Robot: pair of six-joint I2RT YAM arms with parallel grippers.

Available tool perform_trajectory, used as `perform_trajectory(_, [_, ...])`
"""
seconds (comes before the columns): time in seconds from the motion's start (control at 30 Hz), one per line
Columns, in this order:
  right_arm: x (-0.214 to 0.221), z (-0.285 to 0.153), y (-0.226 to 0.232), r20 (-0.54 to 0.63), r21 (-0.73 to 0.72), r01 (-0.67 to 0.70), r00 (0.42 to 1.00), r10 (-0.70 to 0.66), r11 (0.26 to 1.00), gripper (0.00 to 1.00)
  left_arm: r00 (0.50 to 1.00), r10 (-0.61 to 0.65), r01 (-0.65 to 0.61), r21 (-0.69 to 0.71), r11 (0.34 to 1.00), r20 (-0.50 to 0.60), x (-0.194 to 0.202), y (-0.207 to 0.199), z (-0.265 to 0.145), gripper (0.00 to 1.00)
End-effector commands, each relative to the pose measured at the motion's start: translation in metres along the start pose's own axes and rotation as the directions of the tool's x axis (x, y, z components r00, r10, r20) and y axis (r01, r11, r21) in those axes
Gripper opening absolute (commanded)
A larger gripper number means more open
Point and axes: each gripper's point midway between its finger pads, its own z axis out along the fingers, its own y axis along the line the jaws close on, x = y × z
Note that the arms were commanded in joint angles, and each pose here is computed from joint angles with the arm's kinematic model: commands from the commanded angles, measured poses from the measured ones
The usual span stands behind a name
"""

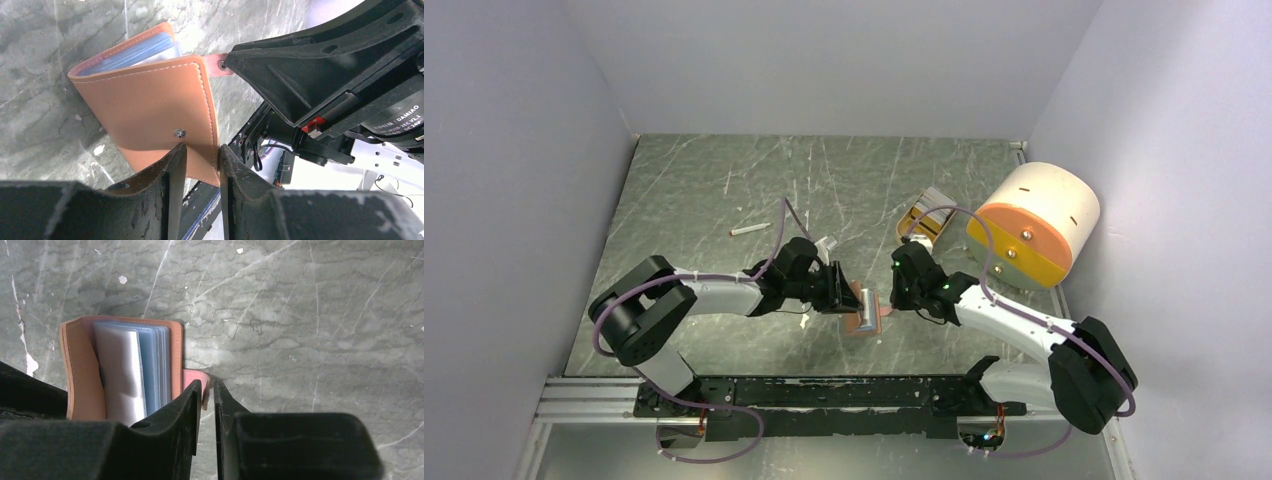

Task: Put the credit cards into the card holder
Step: Close the card holder at the center of the board.

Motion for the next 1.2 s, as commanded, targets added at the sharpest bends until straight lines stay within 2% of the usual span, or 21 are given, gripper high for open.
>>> perform_trajectory(0.0, [0.005,0.005,-0.001,-0.016,-0.014,0.009,1.000,-0.009,1.000,0.18,0.999,0.034,-0.034,0.012,0.999,-0.005,-0.001,-0.004,0.003,0.35])
perform_trajectory(0.07, [0.006,0.004,0.000,-0.017,-0.022,0.005,1.000,-0.005,1.000,0.18,0.999,0.043,-0.043,0.000,0.999,0.008,-0.003,-0.004,0.001,0.38])
perform_trajectory(0.27, [0.005,0.001,0.000,-0.008,-0.023,-0.005,1.000,0.005,1.000,0.29,0.997,0.074,-0.074,-0.024,0.997,0.017,-0.014,-0.012,0.001,0.41])
perform_trajectory(0.6, [0.001,-0.006,-0.001,0.020,-0.036,-0.015,1.000,0.016,0.999,0.30,0.994,0.110,-0.109,-0.030,0.994,0.024,-0.023,-0.020,-0.001,0.44])
perform_trajectory(0.73, [-0.005,-0.011,-0.001,0.040,-0.042,-0.018,0.999,0.019,0.999,0.31,0.993,0.108,-0.105,-0.062,0.993,0.045,-0.028,-0.014,-0.003,0.40])
perform_trajectory(0.83, [-0.008,-0.015,0.002,0.048,-0.054,-0.018,0.999,0.021,0.998,0.31,0.994,0.089,-0.081,-0.116,0.990,0.065,-0.034,-0.002,-0.007,0.33])
perform_trajectory(0.97, [-0.015,-0.023,0.009,0.060,-0.084,-0.017,0.998,0.022,0.996,0.31,0.991,0.097,-0.081,-0.159,0.984,0.095,-0.042,0.005,-0.011,0.27])
perform_trajectory(1.17, [-0.026,-0.039,0.040,0.082,-0.249,-0.023,0.996,0.045,0.968,0.29,0.991,0.115,-0.100,-0.182,0.978,0.072,-0.046,0.011,-0.002,0.24])
